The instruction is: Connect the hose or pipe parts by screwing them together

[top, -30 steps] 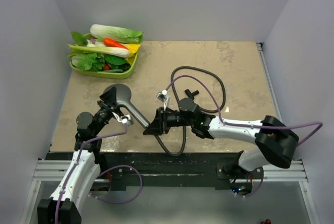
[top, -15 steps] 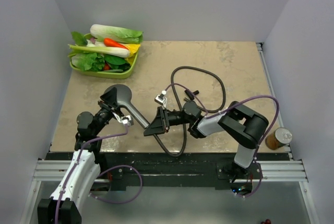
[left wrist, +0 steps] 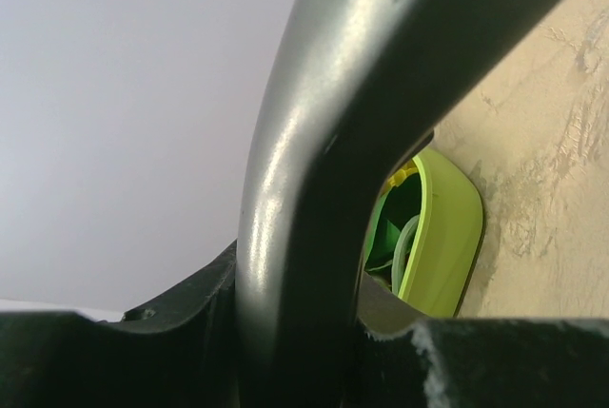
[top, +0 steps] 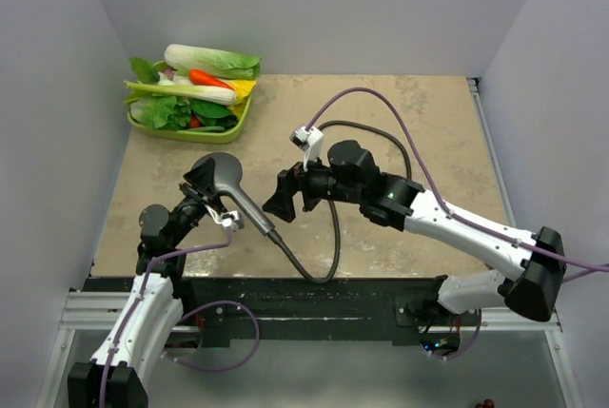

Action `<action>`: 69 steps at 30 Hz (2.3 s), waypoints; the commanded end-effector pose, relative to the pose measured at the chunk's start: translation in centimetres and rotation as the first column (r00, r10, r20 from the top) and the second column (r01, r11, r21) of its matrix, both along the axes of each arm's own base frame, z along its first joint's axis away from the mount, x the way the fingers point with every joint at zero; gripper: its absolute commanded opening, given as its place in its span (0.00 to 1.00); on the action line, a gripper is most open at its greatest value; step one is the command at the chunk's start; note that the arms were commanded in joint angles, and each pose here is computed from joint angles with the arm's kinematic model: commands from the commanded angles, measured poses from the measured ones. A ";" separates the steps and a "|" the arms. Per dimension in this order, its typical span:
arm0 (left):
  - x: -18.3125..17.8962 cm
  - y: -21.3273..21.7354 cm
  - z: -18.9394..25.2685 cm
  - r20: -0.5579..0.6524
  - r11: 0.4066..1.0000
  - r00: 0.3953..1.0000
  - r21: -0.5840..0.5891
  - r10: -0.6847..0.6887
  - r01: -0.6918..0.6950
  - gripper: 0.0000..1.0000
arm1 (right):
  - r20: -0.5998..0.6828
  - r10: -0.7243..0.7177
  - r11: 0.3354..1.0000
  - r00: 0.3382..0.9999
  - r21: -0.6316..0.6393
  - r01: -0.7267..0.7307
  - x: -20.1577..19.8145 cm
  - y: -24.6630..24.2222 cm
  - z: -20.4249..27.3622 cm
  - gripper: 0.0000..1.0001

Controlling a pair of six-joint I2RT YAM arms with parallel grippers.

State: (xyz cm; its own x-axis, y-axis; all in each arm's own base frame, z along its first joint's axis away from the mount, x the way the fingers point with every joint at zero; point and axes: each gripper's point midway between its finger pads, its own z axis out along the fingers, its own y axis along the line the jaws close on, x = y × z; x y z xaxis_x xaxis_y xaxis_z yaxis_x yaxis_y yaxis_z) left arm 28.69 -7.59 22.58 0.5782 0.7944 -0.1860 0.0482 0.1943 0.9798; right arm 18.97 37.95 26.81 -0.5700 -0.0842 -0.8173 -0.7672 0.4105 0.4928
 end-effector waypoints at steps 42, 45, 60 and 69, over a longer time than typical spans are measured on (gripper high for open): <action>-0.7 -0.5 4.0 0.122 0.999 0.992 -0.033 -0.032 0.036 0.00 | 0.446 0.031 0.855 0.895 -0.476 0.208 -7.8 2.5 -4.4 0.00; -0.8 -0.5 4.0 0.123 0.999 0.992 -0.034 -0.033 0.038 0.00 | 0.288 0.048 0.942 0.957 -0.332 0.053 -7.9 2.9 -3.0 0.00; -0.8 -0.6 4.4 0.132 0.999 0.991 -0.036 -0.035 0.040 0.00 | -0.142 0.314 0.928 0.939 0.253 -0.273 -9.2 3.4 -0.8 0.00; -0.8 -0.6 4.4 0.131 0.999 0.991 -0.035 -0.035 0.040 0.00 | -0.217 0.509 0.664 0.833 0.715 -0.219 -8.1 -1.1 2.9 0.00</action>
